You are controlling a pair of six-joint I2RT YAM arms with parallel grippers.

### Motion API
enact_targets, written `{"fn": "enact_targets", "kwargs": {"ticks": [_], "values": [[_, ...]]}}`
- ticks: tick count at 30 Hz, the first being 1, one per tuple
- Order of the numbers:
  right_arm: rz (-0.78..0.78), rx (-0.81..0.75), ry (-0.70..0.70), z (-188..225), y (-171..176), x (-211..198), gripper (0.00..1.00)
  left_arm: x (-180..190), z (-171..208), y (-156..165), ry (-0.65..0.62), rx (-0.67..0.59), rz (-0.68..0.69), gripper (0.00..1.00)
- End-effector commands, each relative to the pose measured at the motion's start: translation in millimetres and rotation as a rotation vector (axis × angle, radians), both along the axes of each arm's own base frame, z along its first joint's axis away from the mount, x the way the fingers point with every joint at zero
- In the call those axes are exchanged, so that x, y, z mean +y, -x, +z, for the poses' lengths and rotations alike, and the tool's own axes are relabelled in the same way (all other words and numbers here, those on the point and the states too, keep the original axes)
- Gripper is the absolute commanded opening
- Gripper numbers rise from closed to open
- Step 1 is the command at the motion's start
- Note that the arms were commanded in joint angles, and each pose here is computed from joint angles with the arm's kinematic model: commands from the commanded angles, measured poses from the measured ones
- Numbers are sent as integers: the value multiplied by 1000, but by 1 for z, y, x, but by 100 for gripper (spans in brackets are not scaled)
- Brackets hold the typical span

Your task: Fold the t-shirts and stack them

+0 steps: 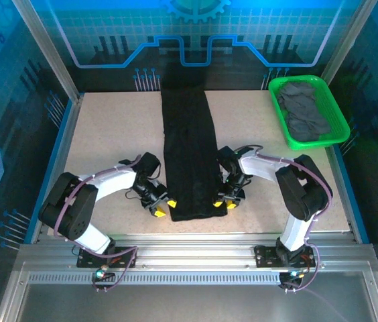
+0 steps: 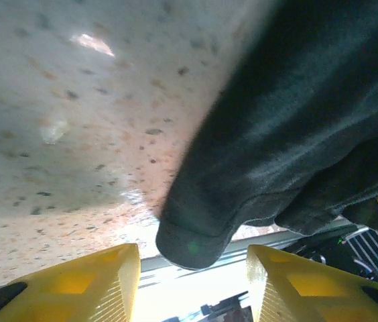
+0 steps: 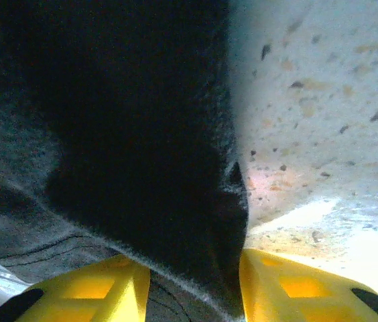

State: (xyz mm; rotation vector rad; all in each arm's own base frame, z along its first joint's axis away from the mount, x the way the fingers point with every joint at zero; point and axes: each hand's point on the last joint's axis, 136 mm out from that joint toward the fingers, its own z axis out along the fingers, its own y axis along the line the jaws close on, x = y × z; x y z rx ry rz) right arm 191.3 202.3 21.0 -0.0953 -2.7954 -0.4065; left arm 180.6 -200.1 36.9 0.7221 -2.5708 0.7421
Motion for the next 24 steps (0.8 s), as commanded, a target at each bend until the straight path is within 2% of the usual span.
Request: {"fn": "enact_targets", "kwargs": {"ticks": [1, 6, 10, 13, 17, 18, 20, 24], "values": [[13, 52, 33, -2, 18, -2, 40, -11, -4, 7, 25, 37, 5, 47], [6, 62, 52, -8, 27, -3, 40, -25, -14, 6, 31, 38, -14, 45], [-9, 60, 63, -10, 30, -5, 29, -26, -23, 15, -8, 66, -64, 37], [-21, 54, 69, -10, 30, -6, 21, -16, -32, 22, -52, 75, -73, 27], [-27, 45, 61, -6, 33, -6, 7, -6, -36, 32, -85, 74, -78, 3], [-29, 45, 57, -4, 35, -5, 4, -4, -36, 35, -83, 77, -77, 0], [-18, 42, 42, 2, 39, -2, 0, 0, -34, 44, -82, 87, -75, 0], [2, 47, 21, 17, 50, 1, 0, 2, -20, 56, -42, 83, -61, 0]]}}
